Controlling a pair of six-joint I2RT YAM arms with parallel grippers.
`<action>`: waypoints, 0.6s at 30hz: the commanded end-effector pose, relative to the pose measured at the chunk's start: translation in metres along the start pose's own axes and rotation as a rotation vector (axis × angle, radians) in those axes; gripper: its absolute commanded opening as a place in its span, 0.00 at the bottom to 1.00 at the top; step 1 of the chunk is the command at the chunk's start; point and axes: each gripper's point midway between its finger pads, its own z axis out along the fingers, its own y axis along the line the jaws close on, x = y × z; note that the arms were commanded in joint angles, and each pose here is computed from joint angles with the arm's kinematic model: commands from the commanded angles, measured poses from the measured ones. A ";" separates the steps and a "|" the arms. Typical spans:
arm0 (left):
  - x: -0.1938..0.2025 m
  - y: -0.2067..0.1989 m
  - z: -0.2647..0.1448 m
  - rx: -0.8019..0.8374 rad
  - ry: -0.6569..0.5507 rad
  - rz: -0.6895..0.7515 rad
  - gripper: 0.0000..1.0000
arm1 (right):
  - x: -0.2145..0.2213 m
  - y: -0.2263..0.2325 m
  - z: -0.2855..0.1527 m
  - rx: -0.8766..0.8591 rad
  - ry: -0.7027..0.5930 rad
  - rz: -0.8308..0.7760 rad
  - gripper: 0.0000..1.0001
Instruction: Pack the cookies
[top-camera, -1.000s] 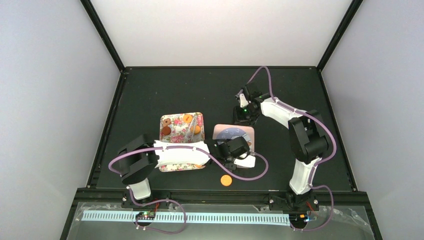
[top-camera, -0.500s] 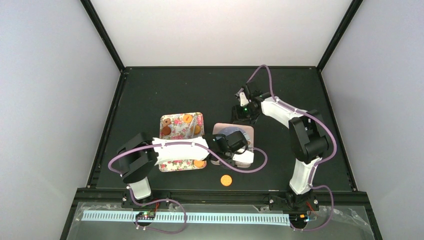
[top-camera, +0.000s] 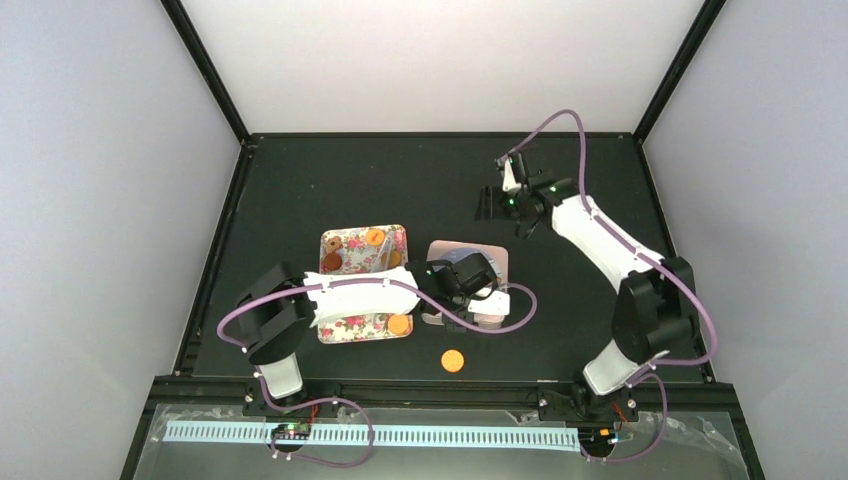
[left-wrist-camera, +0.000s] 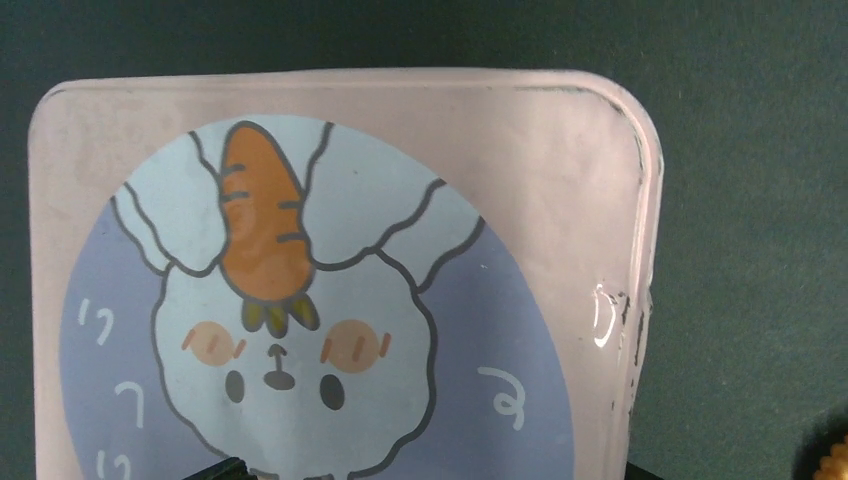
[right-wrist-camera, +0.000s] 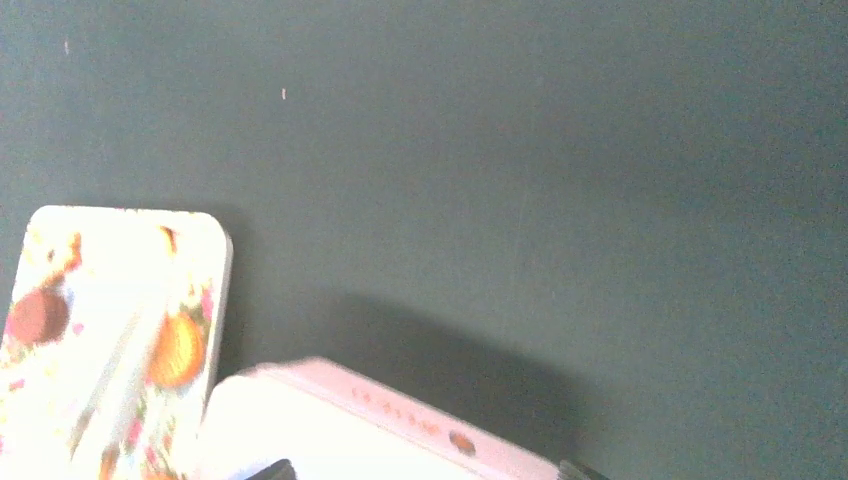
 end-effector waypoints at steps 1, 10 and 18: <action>-0.016 0.012 -0.018 0.004 -0.037 -0.053 0.98 | 0.038 -0.001 -0.005 -0.055 0.047 0.039 0.66; 0.016 0.006 -0.078 0.239 -0.103 -0.149 0.99 | 0.075 -0.002 -0.024 -0.161 0.045 0.110 0.44; 0.048 0.086 -0.049 0.178 -0.093 -0.341 0.93 | 0.098 -0.026 0.009 -0.156 0.124 0.184 0.24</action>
